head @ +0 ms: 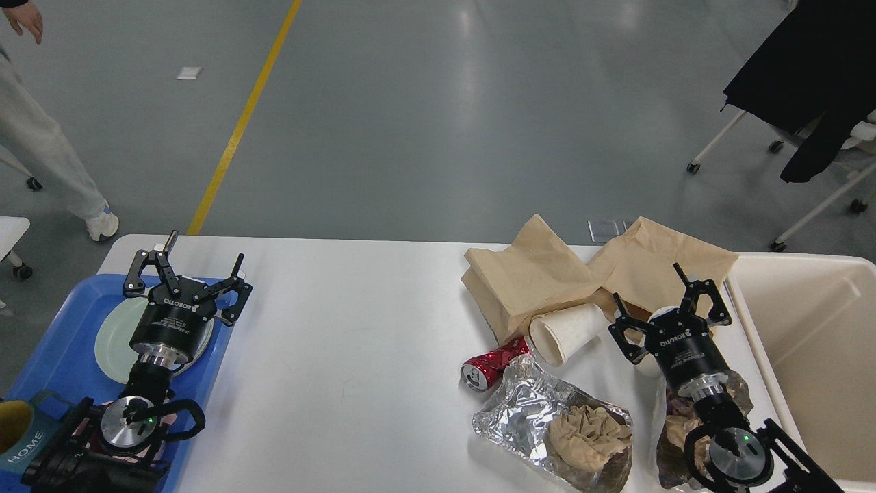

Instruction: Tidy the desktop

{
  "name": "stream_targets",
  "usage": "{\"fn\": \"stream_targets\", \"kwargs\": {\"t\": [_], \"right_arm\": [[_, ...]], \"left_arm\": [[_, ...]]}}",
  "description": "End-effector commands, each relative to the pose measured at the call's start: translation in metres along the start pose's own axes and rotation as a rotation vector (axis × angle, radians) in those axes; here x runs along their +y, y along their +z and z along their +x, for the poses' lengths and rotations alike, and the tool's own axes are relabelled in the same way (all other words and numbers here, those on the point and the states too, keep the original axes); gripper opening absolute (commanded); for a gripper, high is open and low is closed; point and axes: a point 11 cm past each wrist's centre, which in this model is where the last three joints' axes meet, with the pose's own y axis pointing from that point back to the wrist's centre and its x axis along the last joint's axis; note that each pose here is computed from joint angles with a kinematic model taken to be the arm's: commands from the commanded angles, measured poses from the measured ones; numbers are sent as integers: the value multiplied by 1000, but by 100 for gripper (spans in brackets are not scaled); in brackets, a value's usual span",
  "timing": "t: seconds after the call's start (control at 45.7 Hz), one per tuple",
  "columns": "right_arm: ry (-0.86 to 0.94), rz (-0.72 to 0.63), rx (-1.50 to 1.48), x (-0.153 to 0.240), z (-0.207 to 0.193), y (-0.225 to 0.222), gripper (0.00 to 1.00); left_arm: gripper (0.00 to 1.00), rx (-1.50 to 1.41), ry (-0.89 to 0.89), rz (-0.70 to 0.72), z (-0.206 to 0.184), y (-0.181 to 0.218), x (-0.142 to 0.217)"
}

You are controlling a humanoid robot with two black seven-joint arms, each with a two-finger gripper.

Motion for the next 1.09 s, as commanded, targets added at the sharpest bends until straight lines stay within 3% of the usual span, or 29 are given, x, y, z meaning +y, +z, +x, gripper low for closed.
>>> {"fn": "stream_targets", "kwargs": {"t": [0.0,0.175,0.285,0.46,0.591,1.072], "right_arm": [[-1,0,1,0,0,0,100],[6,22,1,-3,0,-8,100],[30,85,43,0,11,-48,100],[40,79,125,-2,16,-81,100],[43,-13,149,-4,19,-80,100],[42,-97,157,2,21,-54,100]], "left_arm": [[97,0,0,0,0,0,0],[97,0,0,0,0,0,0],[97,0,0,0,0,0,0],[97,0,0,0,0,0,0],[97,0,0,0,0,0,0],[97,0,0,0,0,0,0]]}}
